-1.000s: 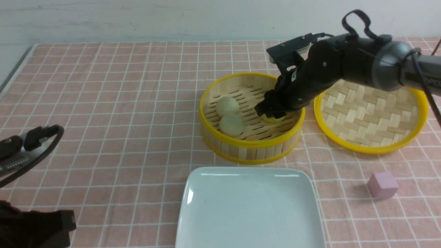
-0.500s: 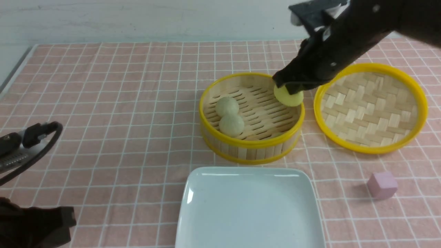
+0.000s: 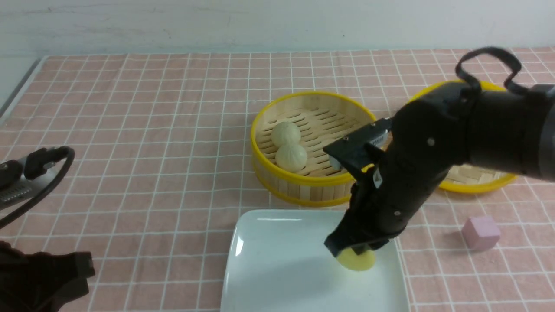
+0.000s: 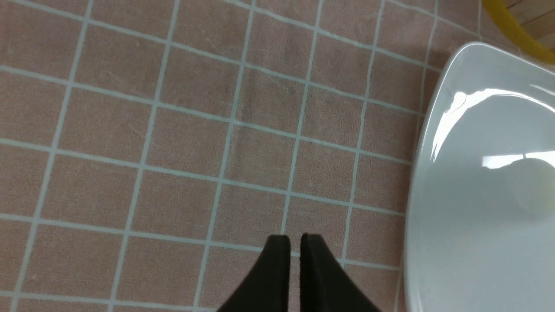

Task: Put the steamed buns into the plate on the pink tablecloth.
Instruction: 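Move the steamed bun from the bamboo steamer onto the white plate with the right gripper, then reach into the bamboo steamer and grasp a bun with the left gripper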

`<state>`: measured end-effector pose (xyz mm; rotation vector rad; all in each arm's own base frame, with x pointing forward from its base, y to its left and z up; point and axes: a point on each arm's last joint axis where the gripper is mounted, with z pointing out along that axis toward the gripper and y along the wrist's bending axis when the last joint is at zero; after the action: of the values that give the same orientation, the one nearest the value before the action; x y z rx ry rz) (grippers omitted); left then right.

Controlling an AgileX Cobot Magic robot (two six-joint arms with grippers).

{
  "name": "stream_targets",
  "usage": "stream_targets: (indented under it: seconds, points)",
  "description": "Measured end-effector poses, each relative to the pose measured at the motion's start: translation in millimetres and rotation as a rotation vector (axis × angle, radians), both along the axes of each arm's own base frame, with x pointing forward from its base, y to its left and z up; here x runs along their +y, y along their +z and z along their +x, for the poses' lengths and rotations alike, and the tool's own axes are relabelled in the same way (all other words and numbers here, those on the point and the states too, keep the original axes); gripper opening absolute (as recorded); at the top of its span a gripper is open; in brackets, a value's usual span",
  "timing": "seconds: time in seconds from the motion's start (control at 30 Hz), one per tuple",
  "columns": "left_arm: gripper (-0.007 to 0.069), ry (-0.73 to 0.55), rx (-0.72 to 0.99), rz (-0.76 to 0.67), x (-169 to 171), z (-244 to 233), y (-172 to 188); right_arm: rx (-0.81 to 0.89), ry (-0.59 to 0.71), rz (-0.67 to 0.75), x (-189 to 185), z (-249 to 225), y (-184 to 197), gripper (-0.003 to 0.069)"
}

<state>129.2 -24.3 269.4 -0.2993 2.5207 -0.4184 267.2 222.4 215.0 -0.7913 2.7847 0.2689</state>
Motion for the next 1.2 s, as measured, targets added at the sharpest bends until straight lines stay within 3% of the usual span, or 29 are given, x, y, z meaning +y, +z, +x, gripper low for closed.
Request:
stream_targets:
  seconds: [0.1, 0.23, 0.27, 0.3, 0.37, 0.5, 0.57, 0.63, 0.67, 0.7, 0.83, 0.9, 1.1, 1.2]
  points:
    - [0.0071, 0.001, -0.003, 0.0, 0, 0, 0, -0.017, -0.041, -0.01, 0, 4, -14, 0.0062]
    - [0.0076, 0.001, -0.003, 0.001, 0, 0, 0, -0.018, -0.094, 0.004, 2, 8, -24, 0.0199]
    - [0.0076, 0.001, -0.003, 0.001, 0, 0, 0, -0.014, -0.099, 0.004, 2, 8, -24, 0.0277]
    - [0.0076, 0.001, -0.003, 0.001, 0, 0, 0, -0.012, -0.102, 0.003, 2, 7, -23, 0.0307]
    - [0.0078, 0.001, -0.003, 0.001, 0, 0, 0, 0.004, -0.096, -0.013, 1, 6, -14, 0.0414]
    - [0.0078, 0.001, -0.003, 0.001, 0, 0, 0, -0.019, -0.052, -0.047, -7, 1, 24, 0.0476]
    - [0.0078, 0.002, -0.007, 0.002, 0, 1, 0, -0.05, -0.032, -0.068, -15, -5, 51, 0.0458]
    - [0.008, 0.004, -0.015, 0.004, 0, 1, 1, -0.087, -0.018, -0.091, -27, -16, 79, 0.0391]
    - [0.0081, 0.006, -0.024, 0.006, 1, 2, 1, -0.097, -0.015, -0.111, -37, -25, 94, 0.0322]
    - [0.0081, 0.006, -0.024, 0.006, 1, 2, 1, -0.104, -0.016, -0.108, -38, -26, 96, 0.0322]
    - [0.008, 0.016, -0.062, 0.009, 2, 5, 3, -0.198, -0.03, -0.069, -69, -60, 144, 0.0048]
    - [0.008, 0.018, -0.07, 0.009, 2, 5, 4, -0.233, -0.035, -0.035, -79, -73, 156, -0.0003]
    - [0.0019, 0.004, -0.031, 0.009, 0, 15, 13, -0.28, -0.042, -0.001, -115, -118, 161, -0.0014]
    - [0.0001, -0.035, 0.017, 0.008, -3, 39, 31, -0.279, -0.042, -0.026, -137, -144, 140, -0.0014]
